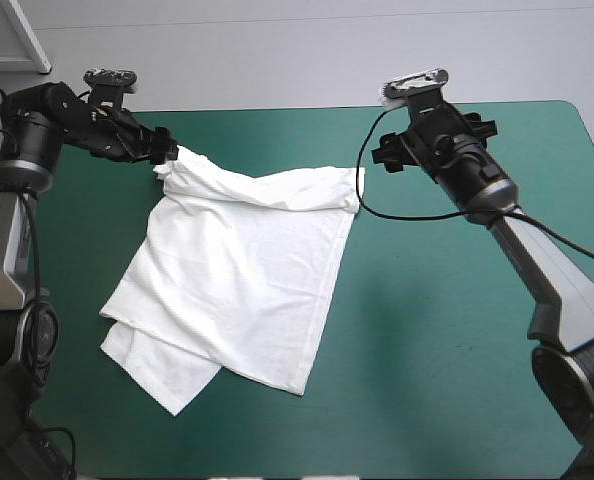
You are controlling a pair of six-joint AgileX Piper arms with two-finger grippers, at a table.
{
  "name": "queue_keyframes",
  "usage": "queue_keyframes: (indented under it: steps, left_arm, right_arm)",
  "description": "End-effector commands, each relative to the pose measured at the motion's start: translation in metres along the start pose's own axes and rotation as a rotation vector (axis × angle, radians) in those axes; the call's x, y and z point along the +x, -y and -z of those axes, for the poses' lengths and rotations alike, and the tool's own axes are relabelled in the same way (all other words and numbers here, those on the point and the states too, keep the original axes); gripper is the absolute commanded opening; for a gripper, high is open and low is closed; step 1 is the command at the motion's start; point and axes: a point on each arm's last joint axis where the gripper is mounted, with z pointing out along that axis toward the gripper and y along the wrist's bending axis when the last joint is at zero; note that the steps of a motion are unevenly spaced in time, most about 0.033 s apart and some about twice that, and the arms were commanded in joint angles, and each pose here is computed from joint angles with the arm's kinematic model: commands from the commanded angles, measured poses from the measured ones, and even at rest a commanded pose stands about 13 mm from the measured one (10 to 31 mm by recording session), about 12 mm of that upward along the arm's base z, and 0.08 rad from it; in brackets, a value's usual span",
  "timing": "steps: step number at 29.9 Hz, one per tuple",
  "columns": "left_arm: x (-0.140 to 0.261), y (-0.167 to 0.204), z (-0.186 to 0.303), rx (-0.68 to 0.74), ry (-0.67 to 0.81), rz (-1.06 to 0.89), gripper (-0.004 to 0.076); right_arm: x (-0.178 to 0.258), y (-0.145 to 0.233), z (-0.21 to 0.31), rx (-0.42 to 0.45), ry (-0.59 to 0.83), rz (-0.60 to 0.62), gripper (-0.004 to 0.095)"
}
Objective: Fold the cloth
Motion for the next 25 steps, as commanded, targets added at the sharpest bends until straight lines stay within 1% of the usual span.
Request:
queue_keyframes:
  steps: [1,3,6,9,11,15,19,22,25]
  left_arm:
    - [0.010,0.012,0.051,-0.029,-0.023,0.024,0.0575]
    - [0.023,0.016,0.065,-0.052,-0.031,0.029,0.0569]
    - [0.055,0.019,0.074,-0.109,-0.089,0.043,0.0560]
    - [0.090,0.018,0.070,-0.175,-0.135,0.062,0.0560]
    - [0.110,0.019,0.070,-0.206,-0.122,0.069,0.0560]
    - [0.146,0.019,0.049,-0.227,-0.079,0.084,0.0560]
    - [0.183,0.015,0.009,-0.224,-0.142,0.126,0.0560]
    - [0.197,0.006,-0.009,-0.251,-0.118,0.186,0.0560]
    - [0.204,-0.009,-0.014,-0.274,-0.091,0.262,0.0560]
  right_arm:
    - [-0.009,0.027,0.055,-0.016,0.083,-0.038,0.0805]
    - [-0.005,0.031,0.065,-0.029,0.064,-0.029,0.0795]
    - [0.005,0.031,0.072,-0.076,0.022,-0.010,0.0775]
    - [0.017,0.025,0.069,-0.133,-0.028,0.032,0.0762]
    - [0.024,0.023,0.065,-0.143,-0.050,0.051,0.0762]
    - [0.037,0.016,0.054,-0.157,-0.109,0.068,0.0751]
    - [0.047,0.008,0.047,-0.210,-0.163,0.095,0.0741]
    - [0.054,0.002,0.044,-0.262,-0.202,0.107,0.0741]
    - [0.062,-0.003,0.040,-0.283,-0.234,0.112,0.0739]
